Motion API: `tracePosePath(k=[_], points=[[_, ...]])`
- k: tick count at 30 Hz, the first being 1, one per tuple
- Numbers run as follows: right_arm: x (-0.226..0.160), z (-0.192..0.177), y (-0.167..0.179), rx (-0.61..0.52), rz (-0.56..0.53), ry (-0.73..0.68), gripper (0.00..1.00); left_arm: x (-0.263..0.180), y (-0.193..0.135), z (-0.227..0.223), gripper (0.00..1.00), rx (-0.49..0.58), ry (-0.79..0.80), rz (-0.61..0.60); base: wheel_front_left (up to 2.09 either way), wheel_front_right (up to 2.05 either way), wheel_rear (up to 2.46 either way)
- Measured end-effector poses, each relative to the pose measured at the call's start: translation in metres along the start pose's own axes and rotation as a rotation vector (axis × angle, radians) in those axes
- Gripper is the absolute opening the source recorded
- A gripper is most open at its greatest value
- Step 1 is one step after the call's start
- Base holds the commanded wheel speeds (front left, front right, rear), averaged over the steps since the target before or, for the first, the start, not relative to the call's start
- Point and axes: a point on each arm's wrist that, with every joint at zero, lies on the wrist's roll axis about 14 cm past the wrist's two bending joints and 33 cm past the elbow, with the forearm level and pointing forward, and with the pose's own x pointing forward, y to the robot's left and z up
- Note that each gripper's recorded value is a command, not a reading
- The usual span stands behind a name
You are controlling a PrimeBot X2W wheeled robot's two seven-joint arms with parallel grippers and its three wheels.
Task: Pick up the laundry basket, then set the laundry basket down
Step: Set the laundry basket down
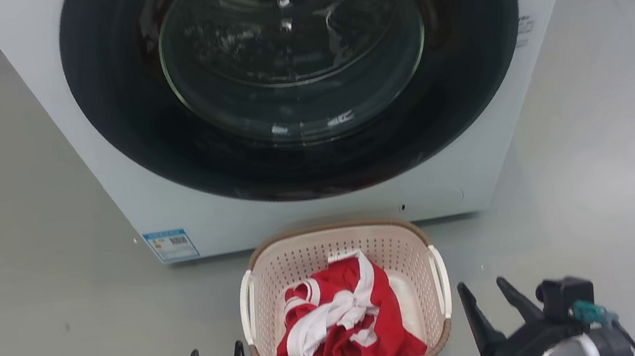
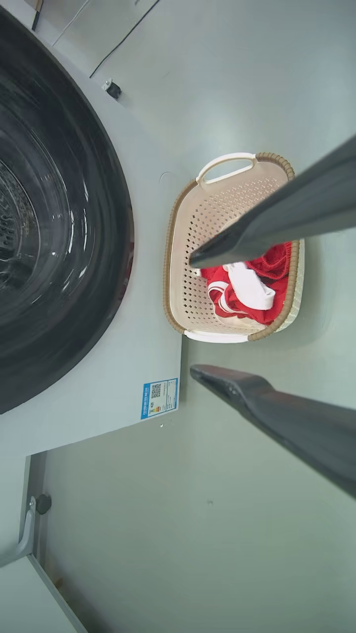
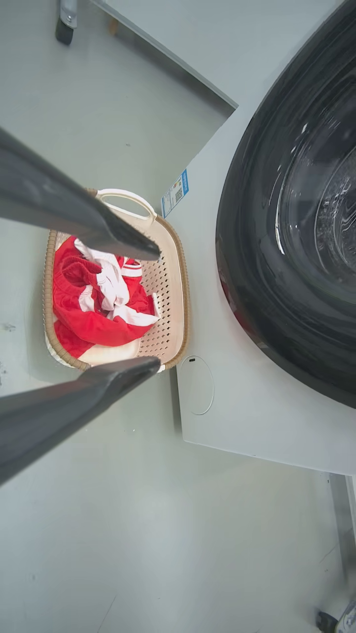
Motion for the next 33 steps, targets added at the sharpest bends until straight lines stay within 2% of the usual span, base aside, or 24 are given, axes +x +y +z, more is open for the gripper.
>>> tracePosePath(k=[8,17,33], points=[[-0.041,0.002,0.011,0.005,0.005,-0.067,1.00,-0.033,0.004,0.014,1.00,0.007,-0.084,0.004,0.00,0.00,0.00],[-0.075,0.027,0.017,0.007,0.007,-0.205,1.00,-0.063,0.011,0.037,1.00,0.021,-0.199,0.019,0.00,0.00,0.00],[-0.097,0.051,0.007,-0.011,-0.062,-0.334,1.00,-0.079,0.013,0.052,1.00,0.045,-0.275,0.042,0.00,0.00,0.00]])
